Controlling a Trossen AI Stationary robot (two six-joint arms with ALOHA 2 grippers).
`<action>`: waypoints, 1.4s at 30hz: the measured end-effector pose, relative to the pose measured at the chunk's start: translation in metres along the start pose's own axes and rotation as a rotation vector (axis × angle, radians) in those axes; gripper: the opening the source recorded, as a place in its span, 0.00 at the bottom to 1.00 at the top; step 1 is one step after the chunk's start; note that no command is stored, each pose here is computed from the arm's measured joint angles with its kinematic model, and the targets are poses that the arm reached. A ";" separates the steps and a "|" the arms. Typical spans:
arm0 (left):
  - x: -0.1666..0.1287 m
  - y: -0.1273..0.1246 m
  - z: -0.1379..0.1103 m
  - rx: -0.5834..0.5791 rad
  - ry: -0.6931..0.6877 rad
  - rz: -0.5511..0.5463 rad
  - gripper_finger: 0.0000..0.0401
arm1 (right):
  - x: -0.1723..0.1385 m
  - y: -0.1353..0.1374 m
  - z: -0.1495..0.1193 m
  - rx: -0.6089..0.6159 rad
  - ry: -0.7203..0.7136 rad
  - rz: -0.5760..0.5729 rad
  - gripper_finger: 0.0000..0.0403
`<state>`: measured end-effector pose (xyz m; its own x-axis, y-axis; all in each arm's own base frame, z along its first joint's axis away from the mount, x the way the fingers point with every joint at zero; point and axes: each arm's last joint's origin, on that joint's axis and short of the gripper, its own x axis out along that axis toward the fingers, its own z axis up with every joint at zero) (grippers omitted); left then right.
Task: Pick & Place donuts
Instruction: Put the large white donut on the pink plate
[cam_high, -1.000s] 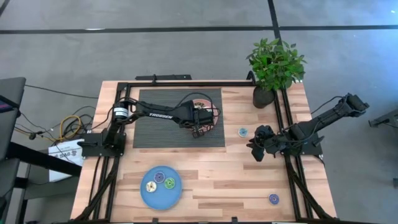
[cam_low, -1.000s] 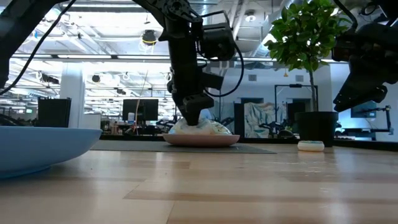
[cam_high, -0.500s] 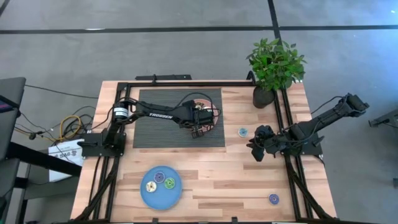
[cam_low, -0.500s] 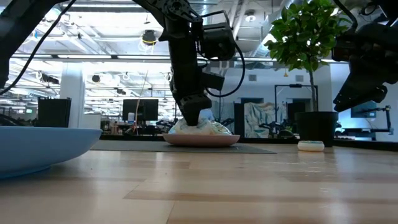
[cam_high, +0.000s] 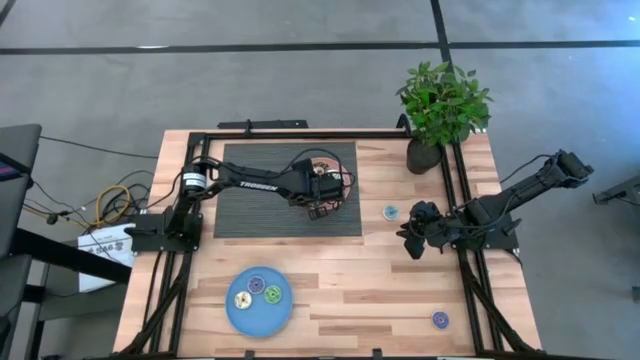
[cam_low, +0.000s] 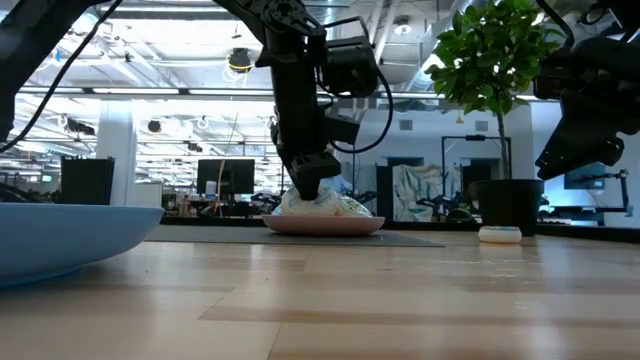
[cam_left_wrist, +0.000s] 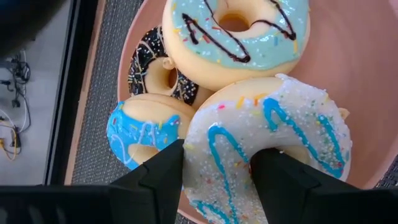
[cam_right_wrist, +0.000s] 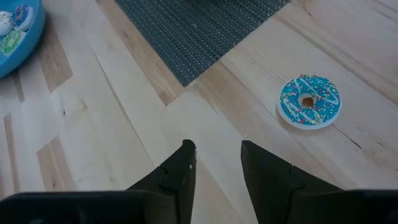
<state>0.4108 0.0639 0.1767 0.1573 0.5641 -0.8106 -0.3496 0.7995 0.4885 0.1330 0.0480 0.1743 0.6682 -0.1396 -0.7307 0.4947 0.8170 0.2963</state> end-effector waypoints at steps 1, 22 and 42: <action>0.000 0.000 0.000 0.000 0.000 0.000 0.43 | 0.000 0.000 0.000 0.000 0.000 0.000 0.29; 0.000 -0.001 0.000 -0.003 0.003 -0.025 0.43 | 0.000 0.002 0.001 0.010 -0.012 0.018 0.29; -0.001 0.000 -0.001 0.035 0.005 0.017 0.71 | 0.000 0.003 0.002 0.017 -0.022 0.028 0.29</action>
<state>0.4101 0.0631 0.1770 0.1470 0.5771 -0.8033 -0.3198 0.7963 0.5135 0.1356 0.0492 0.1766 0.6939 -0.1290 -0.7084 0.4846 0.8114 0.3269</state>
